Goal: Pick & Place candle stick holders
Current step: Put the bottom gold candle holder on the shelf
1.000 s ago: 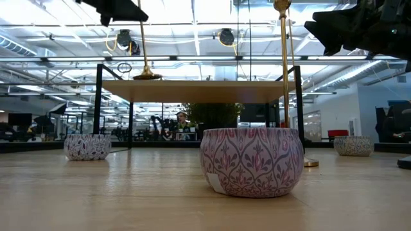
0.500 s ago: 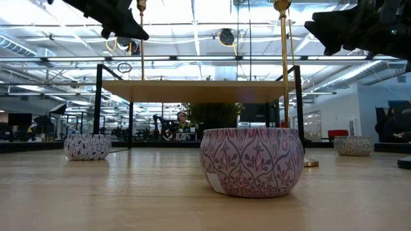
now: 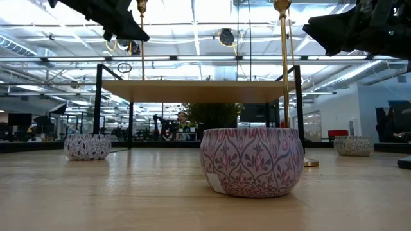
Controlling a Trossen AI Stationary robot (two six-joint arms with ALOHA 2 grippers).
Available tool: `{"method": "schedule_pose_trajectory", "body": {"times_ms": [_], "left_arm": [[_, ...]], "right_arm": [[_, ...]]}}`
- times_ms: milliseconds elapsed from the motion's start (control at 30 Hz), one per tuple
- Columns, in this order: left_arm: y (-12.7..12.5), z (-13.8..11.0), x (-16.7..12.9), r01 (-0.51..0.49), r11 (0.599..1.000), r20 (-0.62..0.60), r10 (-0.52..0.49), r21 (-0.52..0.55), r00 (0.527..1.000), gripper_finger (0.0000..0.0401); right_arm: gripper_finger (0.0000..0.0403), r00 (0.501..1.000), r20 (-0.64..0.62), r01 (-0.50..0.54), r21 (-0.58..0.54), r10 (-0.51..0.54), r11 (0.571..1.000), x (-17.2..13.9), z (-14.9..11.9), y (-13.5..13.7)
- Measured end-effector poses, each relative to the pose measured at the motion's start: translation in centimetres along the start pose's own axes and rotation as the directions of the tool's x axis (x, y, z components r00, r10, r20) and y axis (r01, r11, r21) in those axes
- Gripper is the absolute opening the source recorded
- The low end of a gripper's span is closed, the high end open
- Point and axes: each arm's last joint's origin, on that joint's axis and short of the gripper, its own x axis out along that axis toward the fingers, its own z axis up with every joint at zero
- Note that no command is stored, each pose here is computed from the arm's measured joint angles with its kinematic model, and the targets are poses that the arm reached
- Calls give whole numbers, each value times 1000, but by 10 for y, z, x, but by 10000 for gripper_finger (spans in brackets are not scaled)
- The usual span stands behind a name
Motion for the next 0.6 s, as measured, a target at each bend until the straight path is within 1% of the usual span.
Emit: {"method": "schedule_pose_trajectory", "body": {"times_ms": [333,433,600], "left_arm": [[5,-1,1,-20,1000,-5,20,-10,1000,34],[6,-2,1,-27,1000,-20,27,-8,999,48],[7,-3,1,-29,1000,-28,28,-8,999,84]], "right_arm": [[171,1000,0,-1,0,1,1000,0,0,0],[171,1000,0,-1,0,1,1000,0,0,0],[171,1000,0,-1,0,1,1000,0,0,0]]}}
